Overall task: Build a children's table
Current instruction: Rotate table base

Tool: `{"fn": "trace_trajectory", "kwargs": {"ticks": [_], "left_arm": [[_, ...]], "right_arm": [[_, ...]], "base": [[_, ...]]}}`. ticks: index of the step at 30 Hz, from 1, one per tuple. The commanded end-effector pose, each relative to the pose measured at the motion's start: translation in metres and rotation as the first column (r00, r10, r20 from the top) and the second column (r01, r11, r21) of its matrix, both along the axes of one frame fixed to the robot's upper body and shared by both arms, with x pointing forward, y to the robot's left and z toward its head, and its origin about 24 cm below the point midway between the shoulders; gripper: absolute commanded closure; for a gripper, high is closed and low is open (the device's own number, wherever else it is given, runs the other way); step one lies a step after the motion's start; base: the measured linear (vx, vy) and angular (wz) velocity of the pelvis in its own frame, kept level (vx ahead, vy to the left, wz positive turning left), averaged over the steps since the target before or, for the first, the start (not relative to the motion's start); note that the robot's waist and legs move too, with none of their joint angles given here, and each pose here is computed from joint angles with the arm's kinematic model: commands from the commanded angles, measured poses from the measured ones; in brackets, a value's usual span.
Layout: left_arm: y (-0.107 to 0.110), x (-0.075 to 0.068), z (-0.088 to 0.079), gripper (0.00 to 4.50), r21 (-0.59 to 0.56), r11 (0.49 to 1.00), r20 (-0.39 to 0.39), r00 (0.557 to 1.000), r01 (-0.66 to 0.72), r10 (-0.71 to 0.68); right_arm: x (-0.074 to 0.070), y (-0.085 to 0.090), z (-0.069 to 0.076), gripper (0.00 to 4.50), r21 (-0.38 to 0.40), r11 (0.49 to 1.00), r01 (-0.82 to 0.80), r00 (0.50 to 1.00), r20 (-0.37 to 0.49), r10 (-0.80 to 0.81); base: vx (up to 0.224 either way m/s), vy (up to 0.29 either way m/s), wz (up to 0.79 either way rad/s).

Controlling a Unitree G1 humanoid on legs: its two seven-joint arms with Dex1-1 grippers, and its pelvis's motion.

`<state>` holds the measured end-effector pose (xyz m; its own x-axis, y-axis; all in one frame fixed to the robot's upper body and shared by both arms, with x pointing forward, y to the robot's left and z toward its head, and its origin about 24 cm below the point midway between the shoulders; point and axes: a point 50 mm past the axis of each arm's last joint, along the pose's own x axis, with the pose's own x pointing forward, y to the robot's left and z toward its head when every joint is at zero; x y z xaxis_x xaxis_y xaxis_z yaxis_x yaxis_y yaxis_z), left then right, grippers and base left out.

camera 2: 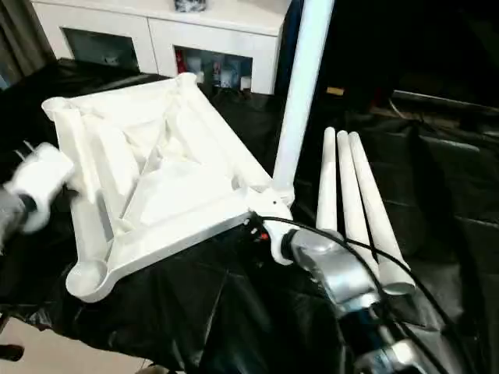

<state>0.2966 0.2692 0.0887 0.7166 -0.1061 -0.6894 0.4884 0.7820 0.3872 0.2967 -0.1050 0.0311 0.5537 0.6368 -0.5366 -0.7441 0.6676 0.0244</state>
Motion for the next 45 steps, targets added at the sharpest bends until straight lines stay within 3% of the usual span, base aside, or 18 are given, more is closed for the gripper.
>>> {"fn": "trace_trajectory", "kwargs": {"ticks": [1, 7, 8, 10, 14, 16, 19, 23, 27, 29, 32, 35, 37, 40, 41, 45], "left_arm": [[-0.004, -0.008, -0.013, 4.50, 0.007, 0.997, -0.098, 0.993, 0.073, -0.072], [-0.018, -0.023, -0.020, 4.50, -0.041, 0.963, -0.243, 0.932, 0.268, -0.270], [-0.026, -0.031, -0.020, 4.50, -0.084, 0.935, -0.294, 0.888, 0.346, -0.355], [-0.034, -0.038, -0.019, 4.50, -0.140, 0.902, -0.328, 0.841, 0.408, -0.431], [-0.055, -0.049, -0.015, 4.50, -0.269, 0.824, -0.337, 0.753, 0.498, -0.565], [-0.079, -0.049, -0.012, 4.50, -0.351, 0.775, -0.282, 0.729, 0.526, -0.623], [-0.094, -0.046, -0.013, 4.50, -0.379, 0.752, -0.248, 0.724, 0.539, -0.644], [-0.111, -0.020, -0.018, 4.50, -0.306, 0.805, -0.125, 0.817, 0.508, -0.563], [-0.113, -0.003, -0.019, 4.50, -0.247, 0.852, -0.052, 0.872, 0.462, -0.487], [-0.114, -0.001, -0.018, 4.50, -0.246, 0.853, -0.035, 0.876, 0.460, -0.482], [-0.117, -0.005, -0.013, 4.50, -0.292, 0.826, -0.007, 0.862, 0.483, -0.506], [-0.118, -0.007, -0.012, 4.50, -0.303, 0.812, 0.023, 0.856, 0.499, -0.517], [-0.120, -0.007, -0.006, 4.50, -0.312, 0.803, 0.096, 0.858, 0.508, -0.505], [-0.122, -0.006, 0.000, 4.50, -0.339, 0.793, 0.148, 0.862, 0.505, -0.486], [-0.122, -0.006, 0.000, 4.17, -0.340, 0.793, 0.148, 0.862, 0.505, -0.485], [-0.129, -0.009, 0.013, 4.04, -0.392, 0.755, 0.192, 0.849, 0.526, -0.492]], "right_arm": [[0.005, -0.001, -0.002, 1.49, -0.032, 0.999, 0.030, 0.999, 0.013, -0.030], [0.016, 0.004, -0.008, 1.92, -0.056, 0.996, 0.066, 0.998, 0.023, -0.065], [0.020, 0.007, -0.009, 2.09, -0.052, 0.996, 0.070, 0.997, 0.031, -0.069], [0.023, 0.011, -0.010, 2.20, -0.048, 0.996, 0.076, 0.997, 0.035, -0.075], [0.031, 0.019, -0.009, 2.44, -0.038, 0.996, 0.081, 0.995, 0.057, -0.079], [0.036, 0.030, -0.008, 2.64, -0.030, 0.997, 0.073, 0.995, 0.074, -0.071], [0.038, 0.038, -0.006, 2.86, -0.017, 0.998, 0.063, 0.995, 0.083, -0.061], [0.041, 0.050, -0.005, 3.17, -0.009, 0.998, 0.055, 0.993, 0.102, -0.053], [0.047, 0.046, -0.003, 3.26, -0.030, 0.993, 0.116, 0.983, 0.149, -0.111], [0.054, 0.036, 0.002, 3.26, -0.014, 0.978, 0.208, 0.965, 0.165, -0.203], [0.062, 0.016, 0.015, 3.26, 0.097, 0.942, 0.322, 0.933, 0.140, -0.333], [0.064, -0.004, 0.029, 2.90, 0.120, 0.927, 0.356, 0.904, 0.207, -0.374], [0.060, -0.021, 0.044, 2.68, 0.128, 0.908, 0.399, 0.871, 0.255, -0.419], [0.057, -0.033, 0.054, 2.47, 0.121, 0.889, 0.442, 0.839, 0.296, -0.457], [0.056, -0.034, 0.054, 2.37, 0.121, 0.889, 0.442, 0.838, 0.297, -0.457], [0.046, -0.061, 0.060, 2.06, 0.006, 0.804, 0.594, 0.774, 0.267, -0.574]], "base": [[0.000, 0.000, 0.00], [0.000, 0.000, 0.00], [0.000, 0.000, 0.00], [0.000, 0.000, 0.00], [0.000, 0.000, 0.00], [0.000, 0.000, 0.00], [0.000, 0.000, 0.00], [0.000, 0.000, 0.00], [0.000, 0.000, 0.00], [0.000, 0.000, 0.00], [0.000, 0.000, 0.00], [0.000, 0.000, 0.00], [0.000, 0.000, 0.00], [0.000, 0.000, 0.00], [0.000, 0.000, 0.00], [0.000, 0.000, 0.00]]}}
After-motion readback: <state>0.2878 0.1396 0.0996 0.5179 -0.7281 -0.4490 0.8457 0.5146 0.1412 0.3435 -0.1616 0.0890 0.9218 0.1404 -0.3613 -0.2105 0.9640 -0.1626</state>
